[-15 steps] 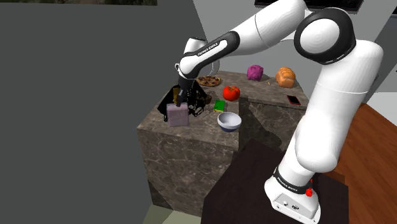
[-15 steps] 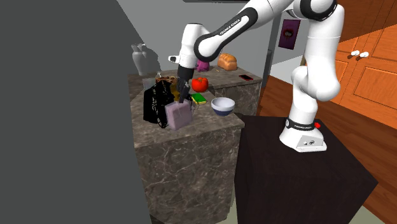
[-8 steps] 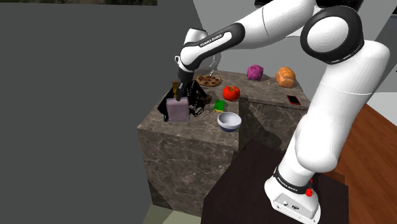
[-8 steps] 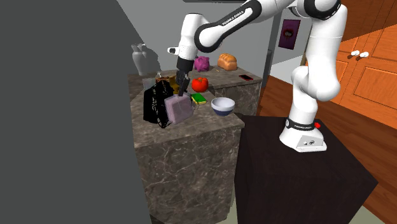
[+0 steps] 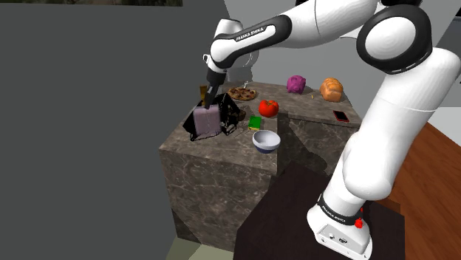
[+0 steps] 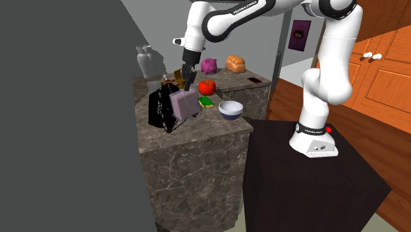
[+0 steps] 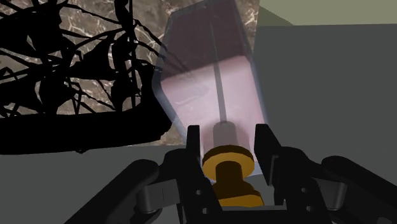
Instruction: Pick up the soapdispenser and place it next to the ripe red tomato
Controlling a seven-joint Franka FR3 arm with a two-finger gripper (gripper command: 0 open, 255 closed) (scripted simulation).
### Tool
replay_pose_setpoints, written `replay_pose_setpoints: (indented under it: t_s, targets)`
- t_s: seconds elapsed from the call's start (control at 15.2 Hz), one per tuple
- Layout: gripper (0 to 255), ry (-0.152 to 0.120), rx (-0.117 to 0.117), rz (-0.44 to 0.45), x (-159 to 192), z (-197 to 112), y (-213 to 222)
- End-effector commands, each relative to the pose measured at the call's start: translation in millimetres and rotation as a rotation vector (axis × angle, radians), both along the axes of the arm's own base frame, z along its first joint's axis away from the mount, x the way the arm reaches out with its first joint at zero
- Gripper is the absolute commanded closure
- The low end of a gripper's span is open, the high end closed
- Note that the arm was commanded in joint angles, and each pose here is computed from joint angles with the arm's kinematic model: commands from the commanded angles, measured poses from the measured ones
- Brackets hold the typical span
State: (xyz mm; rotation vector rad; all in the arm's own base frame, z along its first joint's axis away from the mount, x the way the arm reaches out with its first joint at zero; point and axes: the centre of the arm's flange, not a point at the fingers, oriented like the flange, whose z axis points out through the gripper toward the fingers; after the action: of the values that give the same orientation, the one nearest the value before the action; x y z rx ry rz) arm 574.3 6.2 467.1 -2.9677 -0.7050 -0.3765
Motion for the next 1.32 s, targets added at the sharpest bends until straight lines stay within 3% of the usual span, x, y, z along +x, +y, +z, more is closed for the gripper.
replay_pose_setpoints:
  t_s: [0.0, 1.25]
  targets:
    - [255, 0.0, 0.0, 0.0, -0.2, 11.7, 0.4]
    - [255, 0.0, 0.0, 0.0, -0.2, 112.0, 0.4]
